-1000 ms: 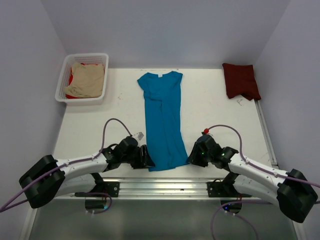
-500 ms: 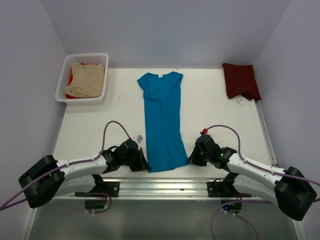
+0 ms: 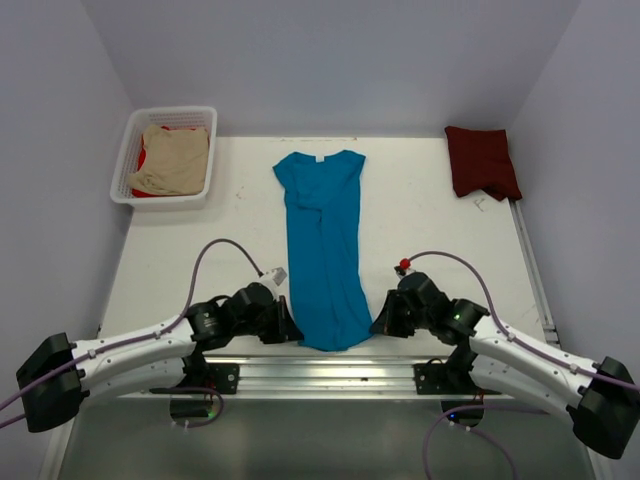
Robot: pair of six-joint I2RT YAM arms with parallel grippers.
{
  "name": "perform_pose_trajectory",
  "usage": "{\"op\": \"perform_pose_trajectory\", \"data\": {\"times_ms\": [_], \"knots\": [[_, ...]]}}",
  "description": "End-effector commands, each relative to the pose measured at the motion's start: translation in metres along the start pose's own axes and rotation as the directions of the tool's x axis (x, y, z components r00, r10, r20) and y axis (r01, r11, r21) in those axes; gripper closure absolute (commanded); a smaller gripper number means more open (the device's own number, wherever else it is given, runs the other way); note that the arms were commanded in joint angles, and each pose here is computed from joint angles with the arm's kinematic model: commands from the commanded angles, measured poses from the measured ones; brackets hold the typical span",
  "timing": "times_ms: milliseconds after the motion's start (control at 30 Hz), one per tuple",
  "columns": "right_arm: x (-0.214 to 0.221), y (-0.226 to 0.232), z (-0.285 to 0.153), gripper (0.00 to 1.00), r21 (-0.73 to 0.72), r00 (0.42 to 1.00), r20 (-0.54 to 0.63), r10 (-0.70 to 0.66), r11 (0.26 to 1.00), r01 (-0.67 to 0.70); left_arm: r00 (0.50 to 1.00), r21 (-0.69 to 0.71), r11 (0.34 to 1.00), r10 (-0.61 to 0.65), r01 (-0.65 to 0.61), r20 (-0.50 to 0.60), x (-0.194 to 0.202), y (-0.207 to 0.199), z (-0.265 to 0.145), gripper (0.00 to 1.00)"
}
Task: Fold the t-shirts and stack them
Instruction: Fold the tshirt
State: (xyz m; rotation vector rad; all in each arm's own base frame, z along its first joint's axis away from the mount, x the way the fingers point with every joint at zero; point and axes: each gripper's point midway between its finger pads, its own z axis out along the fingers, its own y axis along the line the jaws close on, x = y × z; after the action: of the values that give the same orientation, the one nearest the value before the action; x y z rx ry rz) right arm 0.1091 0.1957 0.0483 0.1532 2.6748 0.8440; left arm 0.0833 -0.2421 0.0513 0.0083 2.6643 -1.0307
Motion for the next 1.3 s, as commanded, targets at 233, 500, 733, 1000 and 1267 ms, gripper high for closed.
{"op": "perform_pose_trajectory", "data": {"times_ms": [233, 500, 733, 1000, 1267], "knots": [[-0.053, 0.044, -0.001, 1.00, -0.027, 0.980, 0.157, -0.123, 0.991, 0.129, 0.917, -0.247, 0.966, 0.168, -0.079, 0.362, -0.086, 0.010, -0.023, 1.00], [-0.116, 0.058, 0.015, 1.00, 0.127, 0.932, 0.280, -0.230, 0.971, 0.201, 0.813, -0.378, 0.918, 0.311, -0.122, 0.492, -0.148, 0.024, -0.026, 1.00], [-0.155, 0.066, 0.032, 1.00, 0.169, 0.906, 0.331, -0.264, 0.961, 0.219, 0.734, -0.393, 0.913, 0.339, -0.107, 0.588, -0.199, 0.016, -0.019, 1.00], [-0.183, 0.084, 0.035, 1.00, 0.173, 0.880, 0.371, -0.298, 0.953, 0.250, 0.662, -0.387, 0.914, 0.367, -0.125, 0.654, -0.240, -0.011, -0.024, 1.00], [-0.205, 0.093, 0.030, 1.00, 0.200, 0.855, 0.396, -0.335, 0.940, 0.276, 0.617, -0.431, 0.898, 0.392, -0.094, 0.682, -0.266, -0.006, -0.044, 1.00]]}}
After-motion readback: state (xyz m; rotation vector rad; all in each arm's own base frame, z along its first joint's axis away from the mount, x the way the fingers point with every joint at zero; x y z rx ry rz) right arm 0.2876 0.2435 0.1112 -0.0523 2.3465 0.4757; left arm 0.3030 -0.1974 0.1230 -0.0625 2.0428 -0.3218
